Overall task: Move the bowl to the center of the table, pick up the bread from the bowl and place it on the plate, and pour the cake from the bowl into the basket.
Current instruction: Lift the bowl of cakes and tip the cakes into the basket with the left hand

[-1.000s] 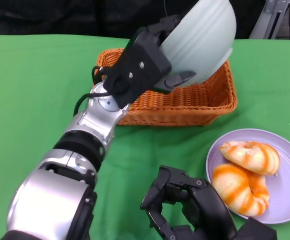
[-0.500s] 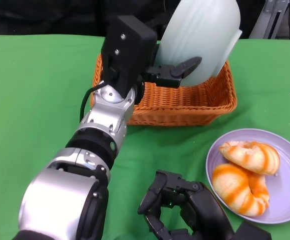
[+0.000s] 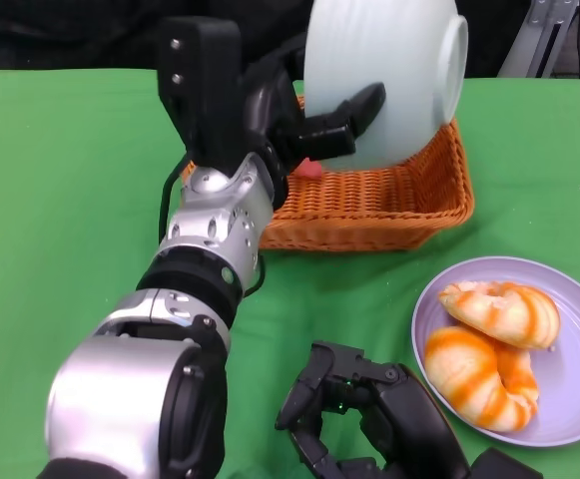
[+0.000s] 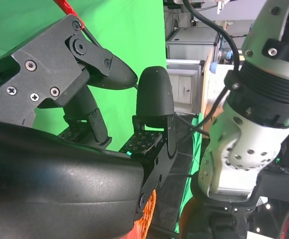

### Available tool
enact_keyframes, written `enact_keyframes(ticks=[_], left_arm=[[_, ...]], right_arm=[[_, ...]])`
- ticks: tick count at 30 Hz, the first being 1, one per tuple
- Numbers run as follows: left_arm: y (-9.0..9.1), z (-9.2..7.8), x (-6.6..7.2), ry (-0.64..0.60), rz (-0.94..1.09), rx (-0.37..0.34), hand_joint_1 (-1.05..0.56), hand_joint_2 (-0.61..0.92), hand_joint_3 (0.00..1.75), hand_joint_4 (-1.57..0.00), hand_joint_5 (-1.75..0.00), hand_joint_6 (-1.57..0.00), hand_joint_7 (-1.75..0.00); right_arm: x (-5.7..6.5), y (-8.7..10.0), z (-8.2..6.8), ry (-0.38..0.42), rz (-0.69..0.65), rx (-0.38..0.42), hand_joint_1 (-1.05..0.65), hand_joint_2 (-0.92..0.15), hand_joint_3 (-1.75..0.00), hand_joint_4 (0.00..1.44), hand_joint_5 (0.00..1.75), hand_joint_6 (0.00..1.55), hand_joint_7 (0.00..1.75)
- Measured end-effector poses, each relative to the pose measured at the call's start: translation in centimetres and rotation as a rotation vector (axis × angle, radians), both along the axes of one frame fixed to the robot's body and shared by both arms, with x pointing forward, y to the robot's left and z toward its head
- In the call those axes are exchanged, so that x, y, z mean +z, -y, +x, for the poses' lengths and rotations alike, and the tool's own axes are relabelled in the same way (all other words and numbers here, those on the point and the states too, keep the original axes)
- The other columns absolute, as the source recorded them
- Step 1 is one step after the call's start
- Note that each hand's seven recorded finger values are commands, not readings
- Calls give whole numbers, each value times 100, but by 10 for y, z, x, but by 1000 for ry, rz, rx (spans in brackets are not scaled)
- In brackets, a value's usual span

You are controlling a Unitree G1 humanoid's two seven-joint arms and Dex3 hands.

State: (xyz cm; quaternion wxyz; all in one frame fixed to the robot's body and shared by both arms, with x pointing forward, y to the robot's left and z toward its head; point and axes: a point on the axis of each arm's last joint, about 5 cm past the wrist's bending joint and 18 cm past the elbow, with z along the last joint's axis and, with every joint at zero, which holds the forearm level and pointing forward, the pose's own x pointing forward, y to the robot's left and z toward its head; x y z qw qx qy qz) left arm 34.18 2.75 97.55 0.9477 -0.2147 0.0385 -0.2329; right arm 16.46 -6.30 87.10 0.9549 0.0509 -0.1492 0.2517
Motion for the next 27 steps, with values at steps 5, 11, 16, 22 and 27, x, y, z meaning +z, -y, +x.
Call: enact_keyframes(ticks=[5,11,16,22,27], left_arm=[[1,2,4,-101,-122,-15,0,55,118,-88,-148,-85,-144],[3,4,11,-244,-268,-42,-6,69,96,-83,-153,-78,-152],[1,5,11,-311,-306,-32,-6,79,83,-80,-154,-75,-153],[-2,6,12,-357,-345,-29,-7,81,78,-79,-154,-73,-154],[-3,7,12,-385,-383,-30,-12,91,56,-80,-152,-73,-150]], right_arm=[[0,0,0,-1,1,0,-21,-43,-119,81,173,73,137],[0,0,0,0,1,1,-21,-43,-119,81,172,73,135],[0,0,0,6,2,1,-20,-43,-119,81,172,73,133],[1,0,-1,19,5,-1,-20,-42,-120,81,171,74,132],[0,0,-1,16,4,-3,-19,-42,-121,82,171,74,133]])
